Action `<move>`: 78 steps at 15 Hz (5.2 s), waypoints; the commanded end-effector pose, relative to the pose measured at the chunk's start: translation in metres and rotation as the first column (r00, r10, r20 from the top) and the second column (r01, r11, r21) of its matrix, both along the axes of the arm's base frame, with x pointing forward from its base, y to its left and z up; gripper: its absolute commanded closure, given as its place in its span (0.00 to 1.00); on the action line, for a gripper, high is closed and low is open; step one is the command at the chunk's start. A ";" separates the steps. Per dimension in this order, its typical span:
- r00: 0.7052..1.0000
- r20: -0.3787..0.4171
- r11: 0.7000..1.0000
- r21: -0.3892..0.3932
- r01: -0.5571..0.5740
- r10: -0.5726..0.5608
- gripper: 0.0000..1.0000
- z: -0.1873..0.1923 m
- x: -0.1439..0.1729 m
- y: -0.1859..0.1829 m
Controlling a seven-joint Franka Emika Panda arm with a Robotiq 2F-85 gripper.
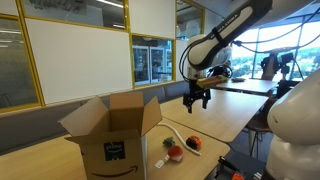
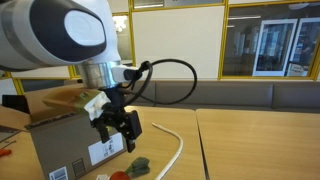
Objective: Put the measuring tape, turnip plushie and the rope in the box respectively then move the box to the right, then put the black object in the box
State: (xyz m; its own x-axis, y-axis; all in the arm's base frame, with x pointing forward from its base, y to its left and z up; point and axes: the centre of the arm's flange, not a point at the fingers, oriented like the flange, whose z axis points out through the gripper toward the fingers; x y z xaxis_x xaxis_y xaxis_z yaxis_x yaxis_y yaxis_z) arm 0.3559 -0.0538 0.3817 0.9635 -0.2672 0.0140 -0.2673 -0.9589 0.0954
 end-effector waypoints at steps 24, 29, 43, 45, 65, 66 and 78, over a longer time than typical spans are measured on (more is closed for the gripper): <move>0.983 -0.108 0.987 0.073 -0.143 0.150 0.00 -0.209 0.107 -0.126; 0.986 -0.089 0.981 0.143 -0.130 0.144 0.00 -0.208 0.102 -0.111; 0.984 -0.116 0.981 0.156 -0.116 0.135 0.00 -0.234 0.084 -0.114; 0.982 -0.133 0.981 0.156 -0.115 0.137 0.00 -0.240 0.081 -0.114; 0.972 -0.153 0.979 0.126 -0.159 0.177 0.39 -0.255 0.097 -0.119; 0.972 -0.154 0.979 0.127 -0.159 0.178 0.39 -0.255 0.097 -0.119; 1.000 0.016 1.000 0.018 0.002 -0.002 0.39 -0.133 0.096 -0.114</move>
